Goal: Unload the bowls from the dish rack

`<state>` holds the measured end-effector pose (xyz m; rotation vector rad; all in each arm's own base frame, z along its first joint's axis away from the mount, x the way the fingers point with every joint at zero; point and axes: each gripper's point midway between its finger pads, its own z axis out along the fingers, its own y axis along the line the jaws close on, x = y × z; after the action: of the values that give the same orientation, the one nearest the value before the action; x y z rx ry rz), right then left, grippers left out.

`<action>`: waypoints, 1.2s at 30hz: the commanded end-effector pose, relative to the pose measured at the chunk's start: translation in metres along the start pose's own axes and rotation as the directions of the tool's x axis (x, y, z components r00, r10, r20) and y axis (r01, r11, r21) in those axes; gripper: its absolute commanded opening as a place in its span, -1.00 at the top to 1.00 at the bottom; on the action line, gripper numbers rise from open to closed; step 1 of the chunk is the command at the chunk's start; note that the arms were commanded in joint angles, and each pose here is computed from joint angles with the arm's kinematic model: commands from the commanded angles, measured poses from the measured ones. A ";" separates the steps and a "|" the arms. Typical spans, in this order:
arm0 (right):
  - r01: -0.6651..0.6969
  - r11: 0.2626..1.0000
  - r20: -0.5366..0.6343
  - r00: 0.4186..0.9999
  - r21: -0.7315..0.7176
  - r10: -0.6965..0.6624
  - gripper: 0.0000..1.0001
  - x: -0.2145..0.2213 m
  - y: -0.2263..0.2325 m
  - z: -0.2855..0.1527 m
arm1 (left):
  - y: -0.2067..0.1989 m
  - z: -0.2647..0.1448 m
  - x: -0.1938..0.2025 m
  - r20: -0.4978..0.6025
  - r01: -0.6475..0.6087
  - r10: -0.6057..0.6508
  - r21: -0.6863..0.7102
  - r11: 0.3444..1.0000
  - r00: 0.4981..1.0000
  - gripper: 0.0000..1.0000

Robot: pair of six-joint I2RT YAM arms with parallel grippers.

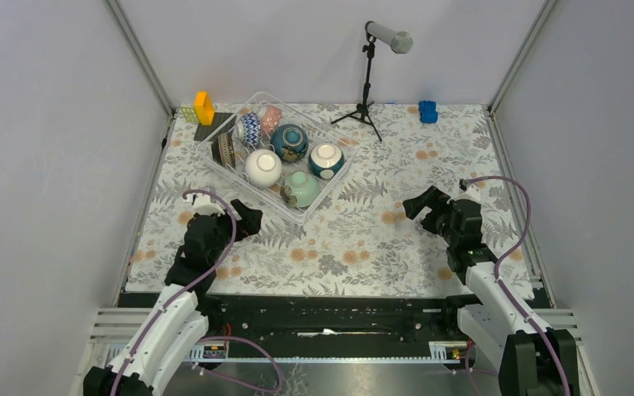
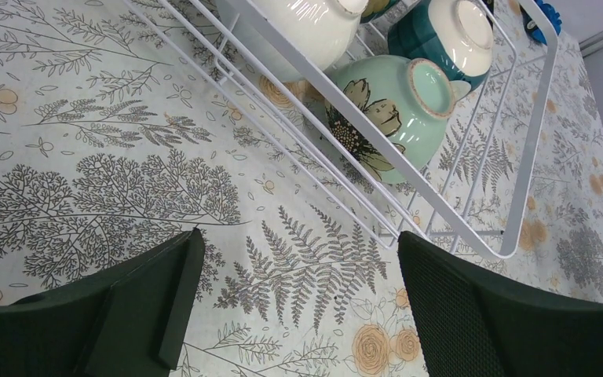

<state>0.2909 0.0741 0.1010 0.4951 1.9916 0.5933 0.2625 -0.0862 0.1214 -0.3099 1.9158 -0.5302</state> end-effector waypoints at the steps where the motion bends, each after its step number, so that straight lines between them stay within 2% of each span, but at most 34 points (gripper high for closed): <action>1: 0.017 1.000 0.037 0.999 -0.020 -0.016 -0.99 -0.012 0.007 0.001 | -0.009 0.002 -0.008 0.034 -0.007 0.006 0.044 0.999 0.999 -0.97; 11: 0.013 1.000 0.035 0.999 -0.023 -0.012 -0.99 -0.011 0.008 0.001 | -0.011 0.003 -0.012 0.023 0.007 -0.008 0.033 0.999 1.000 -0.97; 16: 0.014 0.999 0.033 0.999 -0.046 -0.012 -0.99 -0.011 0.012 0.000 | -0.007 0.001 -0.032 0.034 0.120 -0.118 -0.086 0.989 0.992 -0.98; 20: 0.016 0.998 0.026 1.000 -0.067 -0.014 -0.99 -0.008 0.015 0.001 | -0.008 0.004 -0.056 0.066 0.149 -0.140 -0.149 0.978 0.988 -0.98; 27: 0.027 0.997 0.000 1.000 -0.071 -0.027 -0.99 -0.004 0.014 0.003 | -0.015 0.024 -0.085 0.049 0.110 -0.102 -0.222 0.969 0.994 -0.97; 36: 0.033 0.976 -0.061 0.997 -0.216 -0.047 -0.99 -0.013 0.055 0.001 | -0.029 0.057 -0.115 0.037 0.029 -0.021 -0.235 0.972 0.999 -0.97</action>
<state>0.2895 0.0931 0.0993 0.4251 2.0413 0.6976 0.3393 -0.0753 0.1792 -0.5292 2.0137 -0.3489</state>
